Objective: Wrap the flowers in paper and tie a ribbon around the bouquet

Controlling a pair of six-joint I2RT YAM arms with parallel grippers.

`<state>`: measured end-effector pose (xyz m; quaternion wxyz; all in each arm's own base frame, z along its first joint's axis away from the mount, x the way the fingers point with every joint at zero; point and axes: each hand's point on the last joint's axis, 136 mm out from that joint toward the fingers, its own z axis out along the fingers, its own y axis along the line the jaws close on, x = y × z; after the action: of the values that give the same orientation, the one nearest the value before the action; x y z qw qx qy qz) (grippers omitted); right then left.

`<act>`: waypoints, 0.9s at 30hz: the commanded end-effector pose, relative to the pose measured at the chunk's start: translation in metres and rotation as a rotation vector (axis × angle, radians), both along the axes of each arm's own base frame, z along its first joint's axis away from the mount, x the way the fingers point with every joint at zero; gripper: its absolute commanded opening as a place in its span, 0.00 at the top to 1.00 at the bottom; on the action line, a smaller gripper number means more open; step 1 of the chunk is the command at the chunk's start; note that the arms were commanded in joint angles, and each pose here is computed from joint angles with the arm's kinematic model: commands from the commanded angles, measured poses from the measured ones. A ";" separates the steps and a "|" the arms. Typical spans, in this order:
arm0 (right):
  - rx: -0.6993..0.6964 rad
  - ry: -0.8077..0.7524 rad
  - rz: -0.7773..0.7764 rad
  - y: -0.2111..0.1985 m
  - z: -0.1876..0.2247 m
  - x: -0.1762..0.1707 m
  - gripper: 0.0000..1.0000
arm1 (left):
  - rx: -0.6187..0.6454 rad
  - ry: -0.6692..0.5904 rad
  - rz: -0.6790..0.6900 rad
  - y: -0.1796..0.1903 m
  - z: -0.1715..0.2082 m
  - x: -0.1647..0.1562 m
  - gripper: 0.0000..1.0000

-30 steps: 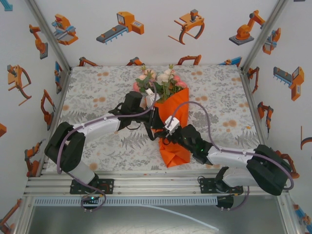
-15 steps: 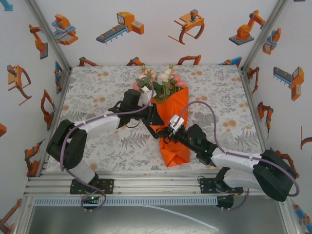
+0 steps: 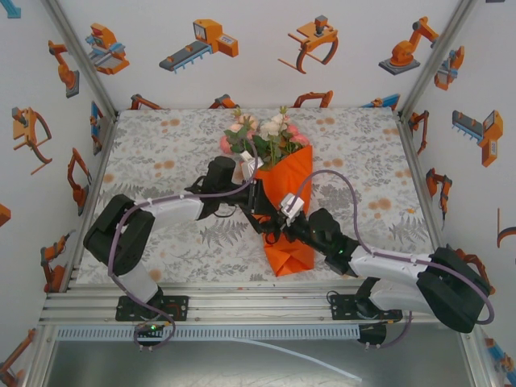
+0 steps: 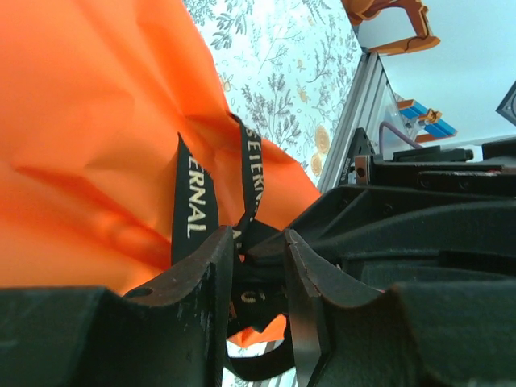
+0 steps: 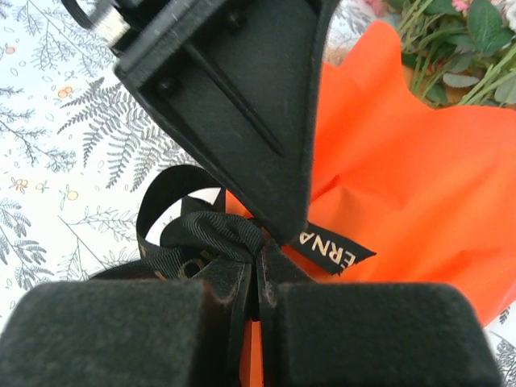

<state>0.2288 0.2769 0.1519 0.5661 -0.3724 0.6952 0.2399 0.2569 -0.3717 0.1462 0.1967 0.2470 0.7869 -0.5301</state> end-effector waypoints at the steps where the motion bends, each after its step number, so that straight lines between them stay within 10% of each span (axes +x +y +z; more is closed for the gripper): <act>1: 0.066 -0.045 -0.050 -0.006 0.023 0.009 0.92 | 0.016 0.033 -0.071 0.008 -0.002 -0.029 0.63; 10: 0.014 0.154 -0.013 -0.004 0.014 -0.004 0.58 | 0.061 0.006 0.033 0.018 -0.004 -0.009 0.61; 27: 0.291 0.556 -0.132 -0.029 0.036 -0.035 0.60 | 0.089 -0.014 0.077 0.027 -0.001 0.003 0.62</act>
<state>0.1965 0.2506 0.1859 0.4561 -0.2388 0.7819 0.3516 0.2589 -0.3425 0.1379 0.2022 0.2167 0.8240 -0.4829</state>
